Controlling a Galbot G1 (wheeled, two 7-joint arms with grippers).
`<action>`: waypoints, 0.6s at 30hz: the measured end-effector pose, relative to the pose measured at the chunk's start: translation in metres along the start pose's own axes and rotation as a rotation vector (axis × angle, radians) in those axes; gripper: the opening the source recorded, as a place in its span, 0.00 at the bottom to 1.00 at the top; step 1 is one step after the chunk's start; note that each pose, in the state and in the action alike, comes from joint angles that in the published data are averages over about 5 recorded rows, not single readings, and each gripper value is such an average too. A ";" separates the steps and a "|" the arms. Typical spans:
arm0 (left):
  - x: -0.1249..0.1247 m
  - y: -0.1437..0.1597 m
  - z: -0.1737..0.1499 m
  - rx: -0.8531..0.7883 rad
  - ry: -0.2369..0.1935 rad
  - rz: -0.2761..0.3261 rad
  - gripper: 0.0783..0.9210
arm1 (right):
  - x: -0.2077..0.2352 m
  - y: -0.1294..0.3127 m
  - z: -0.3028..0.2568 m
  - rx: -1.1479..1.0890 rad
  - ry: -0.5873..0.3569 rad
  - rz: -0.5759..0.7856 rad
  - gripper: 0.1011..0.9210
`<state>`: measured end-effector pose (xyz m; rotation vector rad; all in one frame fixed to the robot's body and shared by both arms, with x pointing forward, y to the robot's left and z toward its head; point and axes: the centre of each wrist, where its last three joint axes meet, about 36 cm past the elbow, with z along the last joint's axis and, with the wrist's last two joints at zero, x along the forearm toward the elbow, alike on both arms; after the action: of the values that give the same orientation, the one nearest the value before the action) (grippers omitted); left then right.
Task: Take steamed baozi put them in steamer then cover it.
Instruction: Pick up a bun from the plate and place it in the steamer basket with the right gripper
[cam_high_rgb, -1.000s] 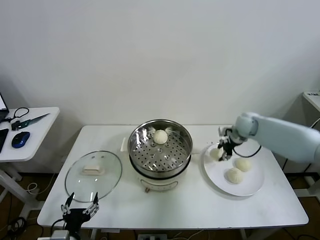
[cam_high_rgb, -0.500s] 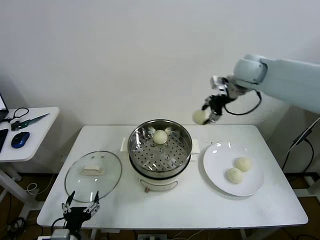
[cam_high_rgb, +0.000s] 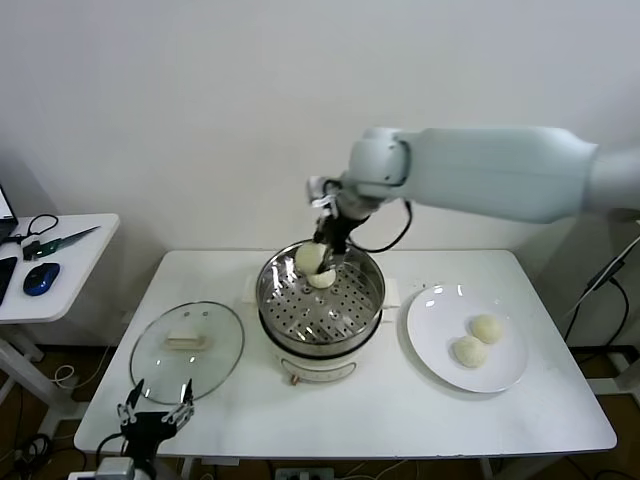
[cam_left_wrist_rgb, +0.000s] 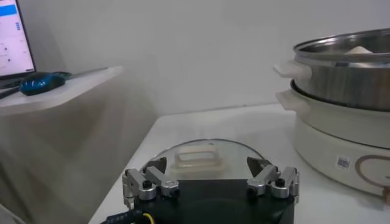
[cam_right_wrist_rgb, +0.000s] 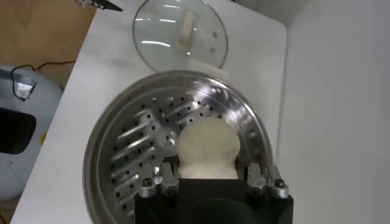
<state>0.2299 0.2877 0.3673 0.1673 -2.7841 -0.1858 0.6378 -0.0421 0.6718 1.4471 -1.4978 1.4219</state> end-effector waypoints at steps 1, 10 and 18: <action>0.000 0.000 0.000 0.000 0.001 -0.001 0.88 | -0.008 0.001 -0.003 -0.001 0.004 0.000 0.63; 0.002 0.001 0.002 0.000 0.005 -0.004 0.88 | -0.067 0.005 -0.017 -0.018 0.026 -0.001 0.63; 0.001 0.000 0.002 0.006 0.005 -0.005 0.88 | -0.097 0.008 -0.020 -0.029 0.042 0.005 0.64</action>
<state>0.2284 0.2873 0.3661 0.1757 -2.7796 -0.1784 0.6462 0.0036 0.5842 1.3885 -1.4909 1.4190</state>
